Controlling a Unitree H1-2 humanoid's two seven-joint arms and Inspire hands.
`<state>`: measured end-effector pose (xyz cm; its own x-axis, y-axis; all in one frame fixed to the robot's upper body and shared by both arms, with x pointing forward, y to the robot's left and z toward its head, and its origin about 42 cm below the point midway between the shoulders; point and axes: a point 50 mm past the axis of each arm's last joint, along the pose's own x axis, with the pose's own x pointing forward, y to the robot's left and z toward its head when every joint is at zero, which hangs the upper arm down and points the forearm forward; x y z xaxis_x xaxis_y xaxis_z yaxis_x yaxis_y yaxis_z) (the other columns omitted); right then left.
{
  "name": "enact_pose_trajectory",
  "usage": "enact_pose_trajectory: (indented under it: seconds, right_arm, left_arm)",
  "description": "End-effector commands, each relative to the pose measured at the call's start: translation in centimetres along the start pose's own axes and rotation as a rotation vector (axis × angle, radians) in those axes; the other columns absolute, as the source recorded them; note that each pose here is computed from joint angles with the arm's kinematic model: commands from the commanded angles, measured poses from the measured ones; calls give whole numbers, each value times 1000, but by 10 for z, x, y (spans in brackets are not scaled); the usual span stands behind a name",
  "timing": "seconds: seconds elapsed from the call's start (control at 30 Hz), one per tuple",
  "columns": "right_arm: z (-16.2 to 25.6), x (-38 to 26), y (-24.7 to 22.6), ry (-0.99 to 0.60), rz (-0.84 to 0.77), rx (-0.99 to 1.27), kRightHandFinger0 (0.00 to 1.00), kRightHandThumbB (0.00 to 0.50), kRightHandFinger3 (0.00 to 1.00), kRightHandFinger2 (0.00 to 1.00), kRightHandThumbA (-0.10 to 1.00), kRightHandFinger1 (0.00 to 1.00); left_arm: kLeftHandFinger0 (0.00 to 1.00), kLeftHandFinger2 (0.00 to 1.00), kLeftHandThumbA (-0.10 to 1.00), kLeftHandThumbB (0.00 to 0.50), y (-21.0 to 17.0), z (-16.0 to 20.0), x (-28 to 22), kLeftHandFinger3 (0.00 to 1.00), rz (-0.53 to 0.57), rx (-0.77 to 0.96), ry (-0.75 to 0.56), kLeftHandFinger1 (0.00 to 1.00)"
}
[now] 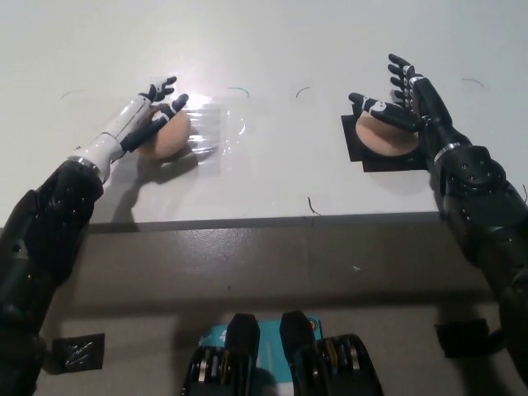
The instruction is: Use both hands to push two dumpling toys together to the middle
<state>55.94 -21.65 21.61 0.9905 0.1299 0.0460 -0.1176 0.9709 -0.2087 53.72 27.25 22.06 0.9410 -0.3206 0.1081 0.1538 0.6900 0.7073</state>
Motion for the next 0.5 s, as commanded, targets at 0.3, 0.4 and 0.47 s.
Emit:
enact_pose_trajectory:
  seconds: [0.3,0.4,0.47]
  right_arm:
    - [-20,-11,9,-18,-15,178,1000,297,1000,1000,1000,1000]
    - [-23,-13,11,-24,-19,230,1000,291,1000,1000,1000,1000]
    - [-25,-15,17,-24,-27,260,1000,275,1000,1000,1000,1000]
  left_arm:
    - [1000,1000,1000,328,-16,13,-6,1000,19,-79,-100,1000]
    - [1000,1000,1000,342,-22,16,-6,1000,16,-103,-109,1000]
    - [1000,1000,1000,330,-26,19,-5,1000,17,-117,-117,1000]
